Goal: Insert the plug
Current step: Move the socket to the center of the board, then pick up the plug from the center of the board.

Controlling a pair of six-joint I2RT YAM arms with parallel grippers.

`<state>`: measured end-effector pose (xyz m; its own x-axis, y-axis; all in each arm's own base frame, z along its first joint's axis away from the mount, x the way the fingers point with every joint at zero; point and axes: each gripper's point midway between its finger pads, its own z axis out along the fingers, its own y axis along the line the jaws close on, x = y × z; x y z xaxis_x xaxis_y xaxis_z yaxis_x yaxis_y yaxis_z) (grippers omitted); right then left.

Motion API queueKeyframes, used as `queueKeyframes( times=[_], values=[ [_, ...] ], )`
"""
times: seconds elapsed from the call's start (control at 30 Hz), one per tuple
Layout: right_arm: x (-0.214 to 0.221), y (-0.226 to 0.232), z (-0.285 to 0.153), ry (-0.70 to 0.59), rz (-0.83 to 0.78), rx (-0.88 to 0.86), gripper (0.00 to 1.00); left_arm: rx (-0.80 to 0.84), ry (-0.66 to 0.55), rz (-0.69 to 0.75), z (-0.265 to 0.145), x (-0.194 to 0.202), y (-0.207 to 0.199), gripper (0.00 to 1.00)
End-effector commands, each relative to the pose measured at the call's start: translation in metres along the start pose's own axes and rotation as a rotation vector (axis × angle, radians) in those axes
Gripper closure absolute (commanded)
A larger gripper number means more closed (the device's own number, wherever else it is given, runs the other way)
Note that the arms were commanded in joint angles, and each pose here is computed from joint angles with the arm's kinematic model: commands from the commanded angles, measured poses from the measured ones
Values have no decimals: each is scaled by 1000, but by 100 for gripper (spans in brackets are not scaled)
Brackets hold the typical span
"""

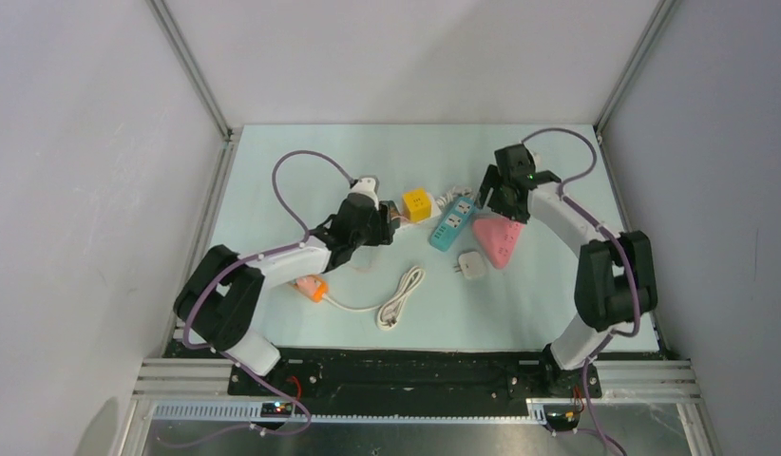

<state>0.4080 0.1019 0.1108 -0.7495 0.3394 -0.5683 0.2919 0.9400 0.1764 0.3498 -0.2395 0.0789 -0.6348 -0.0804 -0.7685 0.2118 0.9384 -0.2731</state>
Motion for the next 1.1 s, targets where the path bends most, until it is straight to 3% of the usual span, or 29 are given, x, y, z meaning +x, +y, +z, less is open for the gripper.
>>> queueKeyframes(
  times=[0.0,0.2,0.43,0.53,0.7,0.83,0.97,1.07],
  values=[
    [21,-32,-15,-12,164,31,15,-10,-102,8,-19,-38,5,34],
    [34,-48,-32,-12,311,-43,16,93,-234,9,-62,-87,-20,15],
    [45,-65,-28,14,443,-131,17,224,-282,22,-102,-121,-64,12],
    [53,-63,-26,36,472,-188,18,386,-236,7,-108,-124,-113,13],
    [63,-69,-25,40,513,-190,22,577,-91,-101,-82,-115,-199,17],
    [62,-100,-28,23,564,-108,24,665,13,-183,-54,-85,-246,19],
    [57,-124,-39,-26,595,-57,25,650,30,-204,-24,-61,-262,9],
    [46,-136,-49,-95,597,-40,30,576,32,-213,7,-44,-263,5]
  ],
)
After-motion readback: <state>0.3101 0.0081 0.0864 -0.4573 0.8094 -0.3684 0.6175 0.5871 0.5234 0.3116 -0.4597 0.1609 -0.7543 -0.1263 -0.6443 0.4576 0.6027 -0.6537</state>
